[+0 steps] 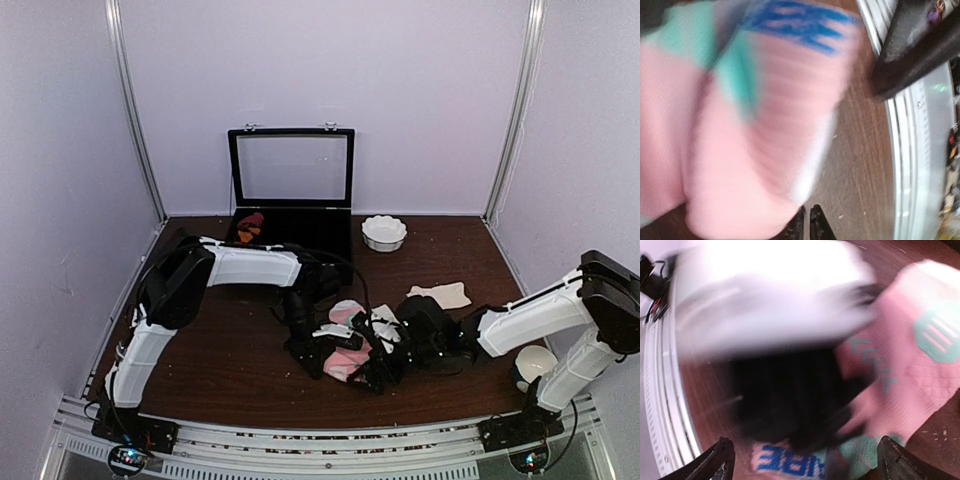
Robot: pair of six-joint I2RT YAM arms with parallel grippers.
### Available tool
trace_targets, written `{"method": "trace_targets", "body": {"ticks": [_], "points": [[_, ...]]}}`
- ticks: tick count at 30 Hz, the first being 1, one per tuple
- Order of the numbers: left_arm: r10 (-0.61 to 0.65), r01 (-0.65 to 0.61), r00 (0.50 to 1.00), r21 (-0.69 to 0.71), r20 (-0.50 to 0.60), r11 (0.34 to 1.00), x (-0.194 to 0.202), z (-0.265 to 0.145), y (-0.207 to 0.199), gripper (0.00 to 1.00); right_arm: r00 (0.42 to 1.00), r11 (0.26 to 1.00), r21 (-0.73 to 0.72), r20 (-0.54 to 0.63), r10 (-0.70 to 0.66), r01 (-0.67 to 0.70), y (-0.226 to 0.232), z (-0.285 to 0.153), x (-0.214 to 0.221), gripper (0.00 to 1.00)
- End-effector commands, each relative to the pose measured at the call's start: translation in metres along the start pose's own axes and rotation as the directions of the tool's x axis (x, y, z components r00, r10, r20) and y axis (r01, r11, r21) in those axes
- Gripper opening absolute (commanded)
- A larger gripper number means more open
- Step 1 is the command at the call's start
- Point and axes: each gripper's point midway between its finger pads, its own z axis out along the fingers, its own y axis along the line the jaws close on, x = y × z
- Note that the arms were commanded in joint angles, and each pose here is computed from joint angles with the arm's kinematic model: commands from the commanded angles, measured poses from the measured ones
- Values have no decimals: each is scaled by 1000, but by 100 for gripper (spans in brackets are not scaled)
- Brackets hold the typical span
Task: Roll the socks
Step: Roll the sock at the center of the board.
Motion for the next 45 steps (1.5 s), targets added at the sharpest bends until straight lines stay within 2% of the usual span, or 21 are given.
{"method": "trace_targets", "body": {"ticks": [1,7,12,15,17,21,22,23,24,26,28,29,31,33,35,37,39,41,43,45], "points": [[-205,196,964,-64,-169,978,65,20,37,9,982,978,109,40,-185,180,4,-17,-3,100],[-206,202,968,-40,-144,979,58,18,35,9,985,983,75,35,-172,169,8,-11,3,100],[-168,167,984,-32,-55,986,42,-7,18,11,985,984,50,-19,-172,173,9,8,4,100],[-174,173,985,-75,-15,982,42,-29,15,14,975,976,49,42,-216,214,17,1,-10,100],[-182,183,983,-111,14,977,44,-47,15,16,967,969,99,95,-235,226,14,-11,-21,100],[-209,212,977,-282,42,936,52,-97,20,36,964,955,193,105,-246,223,3,-33,-28,100],[-218,219,975,-345,41,913,56,-113,22,46,962,951,215,115,-249,221,2,-40,-32,100],[-221,215,975,-415,36,884,59,-132,23,87,960,947,244,135,-245,207,-1,-49,-38,100],[-223,213,974,-484,36,849,62,-153,22,97,955,944,286,193,-226,166,-4,-64,-49,100],[-235,231,969,-614,75,755,72,-200,23,98,915,933,358,366,-168,28,-16,-98,-67,100],[-294,326,940,-702,171,633,100,-240,36,98,850,902,398,522,-74,-166,-42,-127,-60,100],[-311,367,926,-697,214,615,114,-252,41,98,829,909,383,553,-85,-163,-41,-133,-63,100],[-368,456,890,-571,270,683,132,-253,36,98,853,912,407,493,-172,-51,-31,-131,-68,100],[-396,510,858,-454,327,730,137,-255,34,98,898,906,418,371,-239,69,-22,-114,-58,99],[-382,505,858,-428,344,749,134,-251,35,98,897,911,373,320,-306,177,-3,-100,-47,94],[-370,513,852,-446,371,733,132,-245,40,98,878,906,310,294,-378,286,18,-87,-37,83],[-366,508,860,-527,356,681,134,-246,47,98,875,909,264,283,-393,323,29,-76,-33,77],[-359,493,870,-646,339,583,138,-262,52,98,873,908,225,269,-407,354,39,-65,-30,75],[-340,517,854,-724,395,456,141,-295,52,98,866,893,204,233,-443,402,45,-52,-24,74],[-378,594,788,-762,486,258,167,-324,59,98,858,876,188,196,-476,443,50,-39,-21,72]]}}
